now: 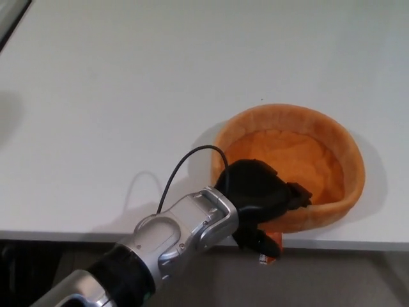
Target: A soft plate is kept in the center of the table close to the robot and the robot uses its left hand to pick up the plate, turns it upside down and places it back on the table
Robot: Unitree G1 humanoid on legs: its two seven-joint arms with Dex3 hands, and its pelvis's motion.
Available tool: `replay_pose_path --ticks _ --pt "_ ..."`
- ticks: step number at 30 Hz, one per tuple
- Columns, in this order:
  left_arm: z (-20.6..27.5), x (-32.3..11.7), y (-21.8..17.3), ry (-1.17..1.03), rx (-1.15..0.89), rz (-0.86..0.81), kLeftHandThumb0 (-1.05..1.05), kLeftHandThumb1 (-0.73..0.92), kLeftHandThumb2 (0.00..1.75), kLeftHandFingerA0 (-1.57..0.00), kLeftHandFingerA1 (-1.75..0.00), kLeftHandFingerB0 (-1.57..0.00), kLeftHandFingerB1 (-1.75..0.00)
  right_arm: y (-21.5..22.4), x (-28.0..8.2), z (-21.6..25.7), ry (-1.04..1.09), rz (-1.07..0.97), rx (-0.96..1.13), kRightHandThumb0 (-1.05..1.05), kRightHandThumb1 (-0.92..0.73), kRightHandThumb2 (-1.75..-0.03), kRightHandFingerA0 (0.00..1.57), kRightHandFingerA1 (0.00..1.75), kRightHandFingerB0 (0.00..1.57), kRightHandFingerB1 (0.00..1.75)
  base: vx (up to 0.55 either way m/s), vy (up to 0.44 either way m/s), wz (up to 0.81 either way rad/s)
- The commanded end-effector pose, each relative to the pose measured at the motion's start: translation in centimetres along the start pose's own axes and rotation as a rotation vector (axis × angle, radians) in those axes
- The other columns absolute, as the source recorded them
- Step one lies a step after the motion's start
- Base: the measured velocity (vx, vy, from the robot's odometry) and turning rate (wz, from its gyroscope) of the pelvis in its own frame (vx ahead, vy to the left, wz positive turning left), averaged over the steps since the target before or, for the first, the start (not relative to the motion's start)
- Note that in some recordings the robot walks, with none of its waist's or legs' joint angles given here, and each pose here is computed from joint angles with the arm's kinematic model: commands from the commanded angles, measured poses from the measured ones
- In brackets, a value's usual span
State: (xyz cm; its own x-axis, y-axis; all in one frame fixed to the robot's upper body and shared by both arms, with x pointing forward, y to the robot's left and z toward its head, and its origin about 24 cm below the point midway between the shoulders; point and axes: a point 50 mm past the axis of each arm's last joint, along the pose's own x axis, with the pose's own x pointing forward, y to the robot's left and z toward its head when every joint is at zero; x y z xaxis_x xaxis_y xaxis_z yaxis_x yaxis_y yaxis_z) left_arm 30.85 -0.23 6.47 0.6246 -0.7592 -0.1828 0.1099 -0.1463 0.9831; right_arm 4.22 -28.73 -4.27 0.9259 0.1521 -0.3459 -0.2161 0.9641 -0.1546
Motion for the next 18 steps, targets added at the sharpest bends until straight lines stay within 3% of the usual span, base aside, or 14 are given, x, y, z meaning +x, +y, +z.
replay_pose_path --ticks 1,4,5,6,7,8,9,11,13,14,15,16,17,18 --pt "-0.5 -0.1 -0.2 0.036 0.062 0.005 -0.83 0.62 0.59 -0.9 -1.07 -0.6 -0.43 -0.6 -0.4 -0.2 0.026 -0.005 0.002 -0.66 -0.76 -0.64 0.6 0.4 0.39 0.36 0.0 0.0 0.0" --pt "-1.1 -0.4 -0.5 0.069 0.065 -0.034 -0.73 0.57 0.58 -0.92 -1.29 -0.75 -0.53 -0.3 -0.6 0.0 0.035 -0.002 0.02 -0.66 -0.74 -0.64 0.61 0.41 0.4 0.36 0.0 0.0 0.0" --pt "-1.3 -0.5 -0.6 0.08 0.093 -0.056 -0.6 0.54 0.57 -0.98 -1.48 -0.86 -0.91 -0.3 -0.6 -0.1 0.04 -0.004 0.025 -0.67 -0.6 -0.95 0.52 0.54 0.35 0.49 0.0 0.0 0.0" --pt "-1.5 -0.6 -0.7 0.094 0.118 -0.078 -0.6 0.54 0.57 -0.98 -1.48 -0.86 -0.91 -0.3 -0.6 -0.2 0.042 -0.007 0.024 -0.67 -0.6 -0.95 0.52 0.54 0.35 0.49 0.0 0.0 0.0" --pt "-1.7 -0.6 -0.8 0.1 0.138 -0.076 -0.61 0.42 0.73 -1.11 -1.43 -0.96 -1.05 -0.2 -0.6 -0.2 0.05 -0.007 0.031 -0.69 -0.6 -0.95 0.52 0.54 0.34 0.49 0.0 0.0 0.0" --pt "-1.7 -0.7 -0.9 0.104 0.146 -0.071 -0.44 0.45 0.57 -1.12 -1.53 -1.01 -1.06 -0.3 -0.7 -0.2 0.054 -0.009 0.019 -0.7 -0.74 -0.64 0.62 0.39 0.39 0.36 0.0 0.0 0.0" --pt "-1.7 -0.9 -1.2 0.111 0.151 -0.06 -0.31 0.3 0.79 -1.34 -1.38 -1.03 -1.09 -0.3 -0.8 -0.3 0.054 -0.013 -0.004 -0.7 -0.6 -0.95 0.53 0.54 0.34 0.49 0.0 0.0 0.0" --pt "-1.9 -0.9 -1.2 0.123 0.181 -0.051 -0.32 0.3 0.78 -1.37 -1.43 -1.05 -1.15 -0.5 -0.7 -0.2 0.049 -0.016 0.012 -0.69 -0.6 -0.95 0.54 0.55 0.34 0.49 0.0 0.0 0.0" --pt "-2.0 -0.9 -1.0 0.127 0.238 -0.073 -0.37 0.31 0.79 -1.35 -1.43 -0.99 -1.12 -0.6 -0.6 -0.3 0.052 -0.014 0.01 -0.7 -0.6 -0.95 0.53 0.54 0.33 0.48 0.0 0.0 0.0" --pt "-2.0 -1.1 -0.8 0.121 0.293 -0.043 -0.44 0.48 0.58 -1.1 -1.66 -0.92 -1.35 -0.6 -0.5 -0.3 0.06 -0.01 0.021 -0.69 -0.6 -0.94 0.52 0.54 0.33 0.48 0.0 0.0 0.0" --pt "-2.0 -1.1 -0.8 0.118 0.299 -0.039 -0.4 0.36 0.83 -1.35 -1.43 -1.01 -1.18 -0.6 -0.5 -0.3 0.06 -0.011 0.017 -0.7 -0.6 -0.95 0.52 0.54 0.33 0.48 0.0 0.0 0.0" --pt "-2.1 -1.2 -0.9 0.15 0.261 -0.044 -0.36 0.44 0.9 -1.32 -1.42 -1.05 -1.24 -0.6 -0.5 0.0 0.052 -0.006 -0.011 -0.7 -0.76 -0.64 0.6 0.38 0.38 0.34 0.0 0.0 0.0" --pt "-2.1 -1.2 -0.9 0.164 0.245 -0.046 -0.36 0.44 0.9 -1.32 -1.42 -1.05 -1.24 -0.6 -0.6 0.1 0.048 -0.004 -0.022 -0.7 -0.76 -0.64 0.6 0.38 0.38 0.34 0.0 0.0 0.0" --pt "-2.1 -1.2 -0.8 0.147 0.27 -0.055 -0.27 0.61 0.6 -1.05 -1.7 -0.84 -1.34 -0.6 -0.5 0.1 0.053 -0.004 -0.011 -0.7 -0.61 -0.96 0.52 0.54 0.32 0.48 0.0 0.0 0.0"
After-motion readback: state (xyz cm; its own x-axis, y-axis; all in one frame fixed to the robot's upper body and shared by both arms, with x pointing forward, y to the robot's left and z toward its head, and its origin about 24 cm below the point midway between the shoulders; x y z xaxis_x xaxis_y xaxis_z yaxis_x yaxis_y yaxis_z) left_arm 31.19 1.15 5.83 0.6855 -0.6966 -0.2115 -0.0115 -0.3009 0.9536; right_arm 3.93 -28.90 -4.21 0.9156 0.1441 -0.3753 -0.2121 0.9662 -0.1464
